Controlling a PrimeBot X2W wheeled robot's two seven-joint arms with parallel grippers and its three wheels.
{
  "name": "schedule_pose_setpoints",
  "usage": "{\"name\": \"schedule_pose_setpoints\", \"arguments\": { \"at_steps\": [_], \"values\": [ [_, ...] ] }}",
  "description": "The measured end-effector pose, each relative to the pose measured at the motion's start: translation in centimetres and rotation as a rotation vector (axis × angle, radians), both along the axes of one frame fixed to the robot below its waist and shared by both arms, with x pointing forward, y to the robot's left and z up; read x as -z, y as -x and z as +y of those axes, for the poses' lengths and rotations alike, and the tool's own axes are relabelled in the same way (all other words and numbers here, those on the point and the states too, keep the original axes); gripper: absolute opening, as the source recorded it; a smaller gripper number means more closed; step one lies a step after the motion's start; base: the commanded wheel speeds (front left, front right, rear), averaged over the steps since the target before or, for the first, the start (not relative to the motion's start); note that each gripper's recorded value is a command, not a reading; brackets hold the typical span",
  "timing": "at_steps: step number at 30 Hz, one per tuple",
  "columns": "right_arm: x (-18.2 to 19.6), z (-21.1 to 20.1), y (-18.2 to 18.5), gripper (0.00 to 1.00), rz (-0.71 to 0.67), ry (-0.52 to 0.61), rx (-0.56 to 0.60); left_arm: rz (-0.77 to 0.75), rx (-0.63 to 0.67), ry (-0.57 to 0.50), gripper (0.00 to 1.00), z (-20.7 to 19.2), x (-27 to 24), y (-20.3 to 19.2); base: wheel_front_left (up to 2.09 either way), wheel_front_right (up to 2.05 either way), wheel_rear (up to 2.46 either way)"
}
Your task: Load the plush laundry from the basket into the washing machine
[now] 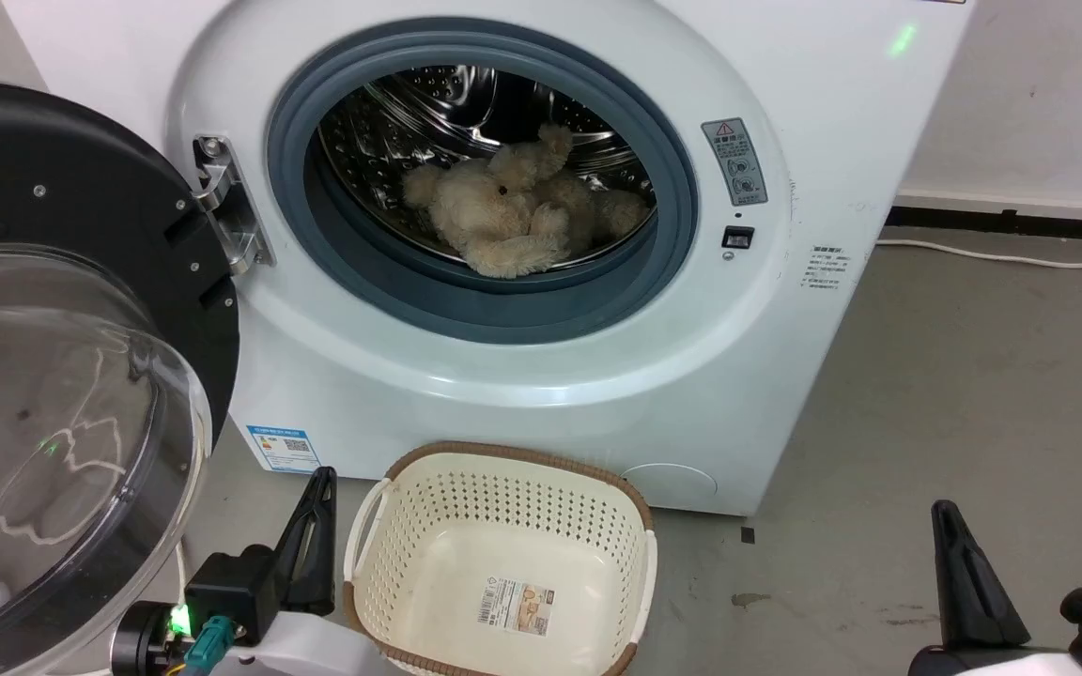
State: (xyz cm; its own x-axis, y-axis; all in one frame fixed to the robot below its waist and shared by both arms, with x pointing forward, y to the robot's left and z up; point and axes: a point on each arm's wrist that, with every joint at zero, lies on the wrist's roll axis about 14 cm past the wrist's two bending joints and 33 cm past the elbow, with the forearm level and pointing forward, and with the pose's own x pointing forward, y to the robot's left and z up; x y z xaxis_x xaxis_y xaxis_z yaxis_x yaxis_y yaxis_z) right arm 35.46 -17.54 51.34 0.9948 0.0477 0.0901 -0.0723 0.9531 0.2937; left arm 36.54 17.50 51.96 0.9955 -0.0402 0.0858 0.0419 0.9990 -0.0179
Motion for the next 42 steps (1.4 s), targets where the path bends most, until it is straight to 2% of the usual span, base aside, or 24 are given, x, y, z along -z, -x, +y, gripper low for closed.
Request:
{"name": "schedule_pose_setpoints", "arguments": {
  "at_steps": [42],
  "values": [
    [-0.47, 0.89, -0.67, 0.0, 0.027, 0.143, -0.041, 0.03, -0.011, -0.027, 0.0, -0.04, -0.45, -0.44, 0.0, 0.0, 0.0]
  ]
}}
